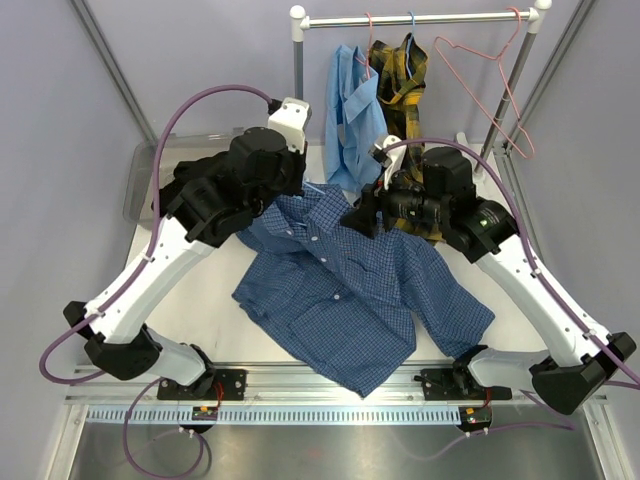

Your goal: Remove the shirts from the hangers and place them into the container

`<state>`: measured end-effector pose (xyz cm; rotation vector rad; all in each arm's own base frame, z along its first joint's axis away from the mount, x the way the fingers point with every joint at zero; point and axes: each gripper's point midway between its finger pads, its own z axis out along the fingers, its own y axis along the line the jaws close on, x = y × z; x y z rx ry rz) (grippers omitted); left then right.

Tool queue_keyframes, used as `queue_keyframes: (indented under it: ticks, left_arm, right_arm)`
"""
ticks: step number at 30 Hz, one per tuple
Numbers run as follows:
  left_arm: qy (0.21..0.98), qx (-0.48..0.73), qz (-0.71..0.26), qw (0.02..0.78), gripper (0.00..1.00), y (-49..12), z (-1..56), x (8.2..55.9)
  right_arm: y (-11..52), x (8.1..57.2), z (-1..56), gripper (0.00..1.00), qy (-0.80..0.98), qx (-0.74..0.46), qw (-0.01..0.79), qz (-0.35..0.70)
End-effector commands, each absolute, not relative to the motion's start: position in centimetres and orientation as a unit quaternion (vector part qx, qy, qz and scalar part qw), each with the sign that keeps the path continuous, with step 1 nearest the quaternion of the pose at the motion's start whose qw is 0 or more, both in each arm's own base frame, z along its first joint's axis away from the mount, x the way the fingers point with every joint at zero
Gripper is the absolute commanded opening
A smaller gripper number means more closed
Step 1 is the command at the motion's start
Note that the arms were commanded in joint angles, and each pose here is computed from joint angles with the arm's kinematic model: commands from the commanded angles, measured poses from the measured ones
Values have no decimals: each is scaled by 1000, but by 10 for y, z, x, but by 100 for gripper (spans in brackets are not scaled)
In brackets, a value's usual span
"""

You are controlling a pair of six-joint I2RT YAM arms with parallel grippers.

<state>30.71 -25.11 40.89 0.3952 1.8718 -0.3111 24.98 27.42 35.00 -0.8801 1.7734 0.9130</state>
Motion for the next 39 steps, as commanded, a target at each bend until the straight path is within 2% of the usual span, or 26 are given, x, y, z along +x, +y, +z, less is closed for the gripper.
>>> queue_keyframes:
  ticks: [1,4,7,12,17,28,34,38,39]
  left_arm:
    - [773,88,-102,621,0,-228,434,321]
    - [776,53,-78,623,0,-221,422,329]
    - [778,15,-71,624,0,-220,417,337]
    - [775,-30,-110,621,0,-231,417,342]
    - [777,-32,-122,617,0,-235,414,339]
    - [778,-38,-144,610,0,-235,412,331]
    - [776,-39,-151,612,0,-230,413,326]
    - [773,-39,-151,615,0,-226,415,322]
    - [773,-36,-150,616,0,-225,414,322]
  right_arm:
    - [260,257,379,71,726,-324,504,336]
    - [248,255,395,84,743,-272,513,333]
    - [237,258,405,91,762,-211,516,330]
    - [249,256,396,89,794,-119,458,382]
    - [265,261,373,85,821,-57,422,380]
    - [298,276,356,80,828,-25,391,402]
    - [310,285,347,70,831,-21,382,403]
    - [310,291,345,52,831,-16,389,396]
    - [309,292,344,42,832,-18,392,393]
